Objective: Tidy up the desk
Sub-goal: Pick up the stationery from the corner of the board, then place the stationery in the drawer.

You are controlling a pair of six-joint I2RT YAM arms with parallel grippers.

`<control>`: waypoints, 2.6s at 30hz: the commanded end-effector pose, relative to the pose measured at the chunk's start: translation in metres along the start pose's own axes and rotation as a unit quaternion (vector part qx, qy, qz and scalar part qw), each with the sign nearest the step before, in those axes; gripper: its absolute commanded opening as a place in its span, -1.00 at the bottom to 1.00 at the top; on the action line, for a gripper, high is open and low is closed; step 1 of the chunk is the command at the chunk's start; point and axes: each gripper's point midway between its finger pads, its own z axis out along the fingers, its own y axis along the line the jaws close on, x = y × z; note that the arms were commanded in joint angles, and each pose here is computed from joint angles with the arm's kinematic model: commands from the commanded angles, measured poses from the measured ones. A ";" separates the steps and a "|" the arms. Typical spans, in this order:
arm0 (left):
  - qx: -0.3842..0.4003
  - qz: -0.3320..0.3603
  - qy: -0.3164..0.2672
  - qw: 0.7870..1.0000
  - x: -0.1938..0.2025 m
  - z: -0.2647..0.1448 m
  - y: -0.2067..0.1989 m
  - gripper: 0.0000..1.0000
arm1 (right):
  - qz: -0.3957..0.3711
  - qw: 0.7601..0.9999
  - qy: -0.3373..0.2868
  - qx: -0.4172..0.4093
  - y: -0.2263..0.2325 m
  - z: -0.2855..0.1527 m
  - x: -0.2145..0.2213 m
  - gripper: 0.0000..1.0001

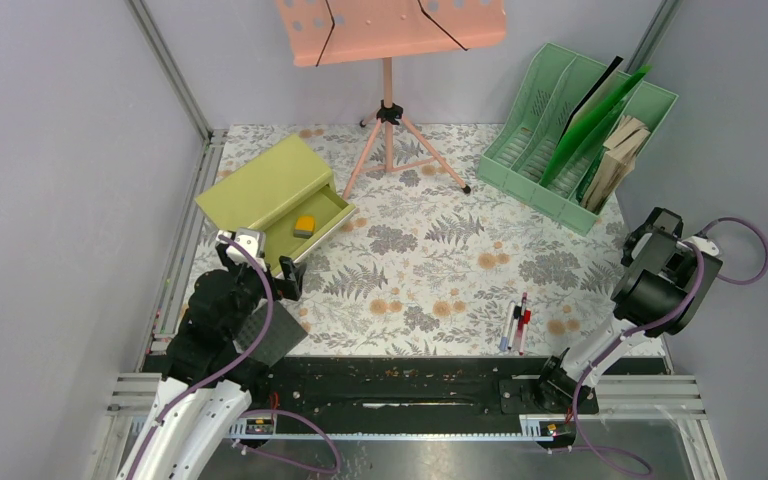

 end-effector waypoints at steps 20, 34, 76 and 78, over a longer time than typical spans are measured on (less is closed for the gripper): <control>0.017 0.006 -0.035 0.999 -0.013 0.000 -0.006 0.98 | 0.029 0.999 0.008 0.032 -0.046 -0.036 -0.012 -1.00; 0.019 0.006 -0.042 0.999 -0.015 0.000 -0.007 0.98 | 0.042 0.998 -0.047 0.023 -0.053 -0.071 -0.059 -1.00; 0.025 0.009 -0.041 0.999 -0.014 -0.002 -0.009 0.97 | 0.079 0.964 0.061 -0.246 0.031 -0.188 0.083 -1.00; 0.025 0.009 -0.040 0.999 -0.014 -0.001 -0.009 0.98 | 0.061 0.962 0.049 -0.260 0.037 -0.197 0.083 -1.00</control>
